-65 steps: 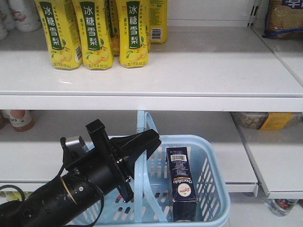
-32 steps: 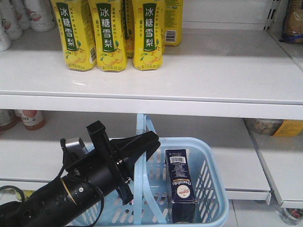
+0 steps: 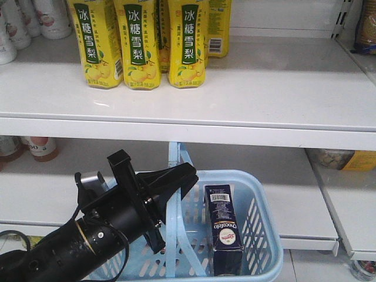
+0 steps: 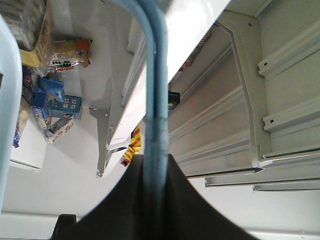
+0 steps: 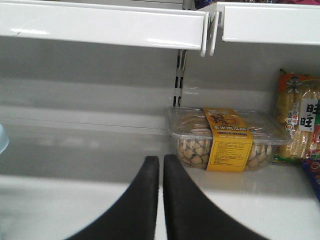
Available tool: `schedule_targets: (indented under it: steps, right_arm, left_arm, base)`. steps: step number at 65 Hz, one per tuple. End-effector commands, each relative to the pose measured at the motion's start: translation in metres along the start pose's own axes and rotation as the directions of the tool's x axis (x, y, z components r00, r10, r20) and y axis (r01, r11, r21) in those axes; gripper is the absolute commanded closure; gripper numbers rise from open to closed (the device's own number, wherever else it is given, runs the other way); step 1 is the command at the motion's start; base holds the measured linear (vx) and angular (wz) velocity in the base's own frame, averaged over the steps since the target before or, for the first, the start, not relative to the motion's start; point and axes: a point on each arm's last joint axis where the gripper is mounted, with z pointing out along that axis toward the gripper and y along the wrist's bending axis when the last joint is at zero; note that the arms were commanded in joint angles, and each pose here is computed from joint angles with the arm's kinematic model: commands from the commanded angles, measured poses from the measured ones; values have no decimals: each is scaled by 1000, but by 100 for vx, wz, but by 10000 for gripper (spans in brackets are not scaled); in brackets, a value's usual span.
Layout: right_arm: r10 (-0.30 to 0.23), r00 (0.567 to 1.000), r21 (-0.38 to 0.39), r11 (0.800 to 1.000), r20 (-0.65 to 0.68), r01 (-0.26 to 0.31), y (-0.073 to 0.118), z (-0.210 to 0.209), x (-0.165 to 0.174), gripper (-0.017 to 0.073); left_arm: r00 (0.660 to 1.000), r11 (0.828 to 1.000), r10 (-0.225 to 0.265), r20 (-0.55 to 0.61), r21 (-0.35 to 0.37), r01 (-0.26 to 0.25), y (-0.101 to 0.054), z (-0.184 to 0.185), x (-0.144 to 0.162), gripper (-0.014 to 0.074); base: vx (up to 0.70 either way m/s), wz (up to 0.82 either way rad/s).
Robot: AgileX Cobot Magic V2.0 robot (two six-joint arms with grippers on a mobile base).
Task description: Left arm holds basket, right arm returns cookies
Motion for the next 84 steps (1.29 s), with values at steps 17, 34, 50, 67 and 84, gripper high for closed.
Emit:
schedule_targets:
  steps: [17,34,50,67,84]
  right_arm:
    - [-10,998,7,1000,64,10,0,0,-1,566]
    - [-10,998,7,1000,64,10,0,0,-1,566]
    - [-10,998,7,1000,64,10,0,0,-1,566]
    - [-10,998,7,1000,64,10,0,0,-1,566]
    - [-10,998,7,1000,64,10,0,0,-1,566]
  left_arm:
    - [995,934,21,-95,357,15,-45,-2,13,596]
    - [995,934,21,-95,357,15,-45,-2,13,596]
    - [995,934,21,-95,357,15,-45,-2,13,596]
    - [995,934,21,-95,357,15,-45,-2,13,596]
    - [995,934,21,-95,357,15,-45,-2,13,596]
  base:
    - [0,0]
    - [0,0]
    - [0,0]
    - [0,0]
    - [0,0]
